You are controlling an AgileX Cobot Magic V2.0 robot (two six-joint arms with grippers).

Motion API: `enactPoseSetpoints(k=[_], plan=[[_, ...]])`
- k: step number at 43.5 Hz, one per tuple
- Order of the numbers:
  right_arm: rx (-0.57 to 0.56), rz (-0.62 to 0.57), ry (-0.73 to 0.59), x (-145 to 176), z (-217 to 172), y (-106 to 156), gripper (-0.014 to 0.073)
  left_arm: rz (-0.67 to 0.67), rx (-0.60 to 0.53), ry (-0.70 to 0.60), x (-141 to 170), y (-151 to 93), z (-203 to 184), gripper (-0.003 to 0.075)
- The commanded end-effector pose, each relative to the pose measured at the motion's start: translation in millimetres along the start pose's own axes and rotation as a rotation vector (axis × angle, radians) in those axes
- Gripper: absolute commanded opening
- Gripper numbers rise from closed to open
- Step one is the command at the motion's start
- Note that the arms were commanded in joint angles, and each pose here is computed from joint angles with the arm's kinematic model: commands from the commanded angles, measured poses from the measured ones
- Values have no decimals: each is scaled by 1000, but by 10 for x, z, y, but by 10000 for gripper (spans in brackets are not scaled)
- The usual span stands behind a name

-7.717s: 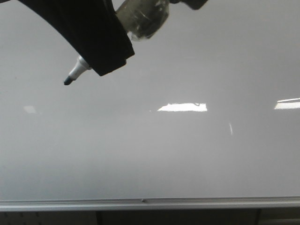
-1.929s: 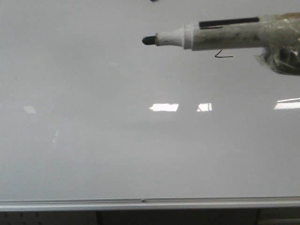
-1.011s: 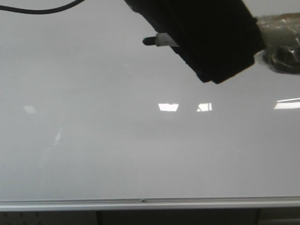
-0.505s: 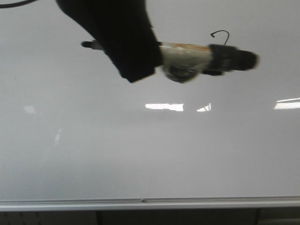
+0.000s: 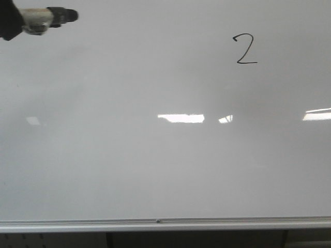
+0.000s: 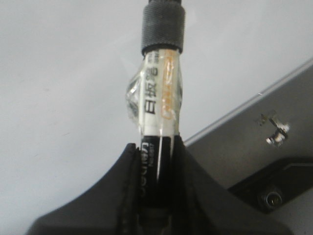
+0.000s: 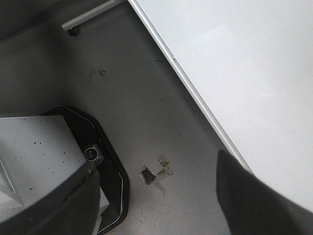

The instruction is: Write number 2 on whiteboard

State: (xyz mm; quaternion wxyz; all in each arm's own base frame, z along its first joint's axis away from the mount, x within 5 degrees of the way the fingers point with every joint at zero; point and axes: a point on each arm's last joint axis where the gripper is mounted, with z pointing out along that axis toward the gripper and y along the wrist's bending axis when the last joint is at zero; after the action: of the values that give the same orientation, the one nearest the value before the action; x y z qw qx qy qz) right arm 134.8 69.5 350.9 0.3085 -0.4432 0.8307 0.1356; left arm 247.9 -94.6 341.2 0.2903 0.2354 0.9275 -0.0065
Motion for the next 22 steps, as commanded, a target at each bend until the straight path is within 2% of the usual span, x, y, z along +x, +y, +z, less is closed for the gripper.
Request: enactPoseSetpoints(k=[1, 7, 11, 17, 22], plan=[[43, 1, -76, -94, -95, -18, 528, -129, -69, -154, -12, 244, -55, -10], [48, 1, -81, -98, -96, -23, 528, -290, -148, -288, 115, 563, 141, -10], [54, 1, -86, -103, -96, -28, 528, -365, -170, -405, 189, 676, 250, -10], [71, 1, -103, -118, -99, -44, 528, -373, -198, -554, 265, 719, 396, -10], [85, 1, -116, -130, -101, -57, 528, -365, -206, -631, 267, 733, 537, -10]])
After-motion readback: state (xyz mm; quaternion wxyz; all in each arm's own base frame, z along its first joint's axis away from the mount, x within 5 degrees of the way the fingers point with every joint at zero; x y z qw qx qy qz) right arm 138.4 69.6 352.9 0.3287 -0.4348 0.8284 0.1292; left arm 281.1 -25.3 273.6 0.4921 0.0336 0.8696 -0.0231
